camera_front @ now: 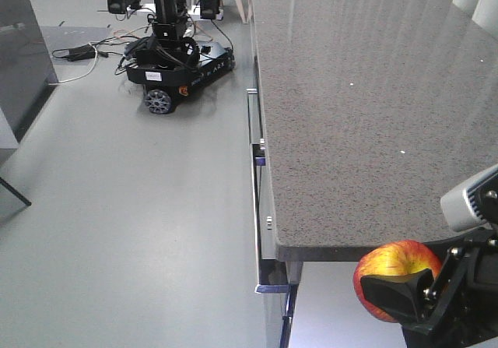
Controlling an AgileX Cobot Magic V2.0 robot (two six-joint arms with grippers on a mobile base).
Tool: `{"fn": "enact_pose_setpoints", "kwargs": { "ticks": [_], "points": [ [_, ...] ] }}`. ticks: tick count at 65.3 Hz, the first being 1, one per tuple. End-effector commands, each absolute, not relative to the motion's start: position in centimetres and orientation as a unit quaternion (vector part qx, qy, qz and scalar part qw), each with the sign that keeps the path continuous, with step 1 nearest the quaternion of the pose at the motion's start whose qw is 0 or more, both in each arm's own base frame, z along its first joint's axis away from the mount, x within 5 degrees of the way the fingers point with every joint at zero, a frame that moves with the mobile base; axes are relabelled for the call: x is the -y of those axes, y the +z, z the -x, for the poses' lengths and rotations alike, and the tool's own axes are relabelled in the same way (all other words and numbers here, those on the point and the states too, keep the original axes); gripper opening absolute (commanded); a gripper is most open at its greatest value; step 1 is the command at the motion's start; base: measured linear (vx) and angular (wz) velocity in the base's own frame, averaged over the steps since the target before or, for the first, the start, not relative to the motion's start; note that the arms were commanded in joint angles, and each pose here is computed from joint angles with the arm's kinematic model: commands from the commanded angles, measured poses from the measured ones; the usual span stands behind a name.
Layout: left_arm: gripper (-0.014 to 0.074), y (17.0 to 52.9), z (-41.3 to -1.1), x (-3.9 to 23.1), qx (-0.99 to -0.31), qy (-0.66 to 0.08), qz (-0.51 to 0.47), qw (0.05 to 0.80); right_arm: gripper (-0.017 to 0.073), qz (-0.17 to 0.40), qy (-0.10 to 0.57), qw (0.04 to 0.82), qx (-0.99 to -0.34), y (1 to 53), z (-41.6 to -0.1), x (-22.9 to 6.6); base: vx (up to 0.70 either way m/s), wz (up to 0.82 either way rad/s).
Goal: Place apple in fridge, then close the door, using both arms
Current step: 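Hold the apple in the right gripper beside the counter edge, then drive the base away from the counter holding the apple in the right gripper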
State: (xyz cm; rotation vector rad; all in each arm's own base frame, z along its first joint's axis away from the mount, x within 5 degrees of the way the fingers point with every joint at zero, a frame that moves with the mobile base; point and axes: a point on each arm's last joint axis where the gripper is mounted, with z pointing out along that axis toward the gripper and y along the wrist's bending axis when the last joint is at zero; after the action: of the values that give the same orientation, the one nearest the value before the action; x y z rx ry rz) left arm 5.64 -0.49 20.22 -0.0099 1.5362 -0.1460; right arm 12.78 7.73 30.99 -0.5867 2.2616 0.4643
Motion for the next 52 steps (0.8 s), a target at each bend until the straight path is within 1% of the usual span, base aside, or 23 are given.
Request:
{"fn": "enact_pose_setpoints", "kwargs": {
  "ticks": [1,14,52],
  "points": [
    [-0.0006,20.00,-5.61,0.49,-0.672,-0.073,0.007,0.737,0.0223,0.221,0.191,0.412,-0.863,32.47,-13.04,-7.84,0.00,0.11],
    [-0.0006,20.00,-5.61,0.49,-0.672,-0.073,0.007,0.737,0.0223,0.221,0.191,0.412,-0.863,32.47,-13.04,-7.84,-0.01,0.20],
    [-0.0006,20.00,-5.61,0.49,-0.672,-0.073,0.007,0.737,0.0223,0.221,0.191,0.412,-0.863,32.47,-13.04,-7.84,-0.02,0.31]
  ]
}}
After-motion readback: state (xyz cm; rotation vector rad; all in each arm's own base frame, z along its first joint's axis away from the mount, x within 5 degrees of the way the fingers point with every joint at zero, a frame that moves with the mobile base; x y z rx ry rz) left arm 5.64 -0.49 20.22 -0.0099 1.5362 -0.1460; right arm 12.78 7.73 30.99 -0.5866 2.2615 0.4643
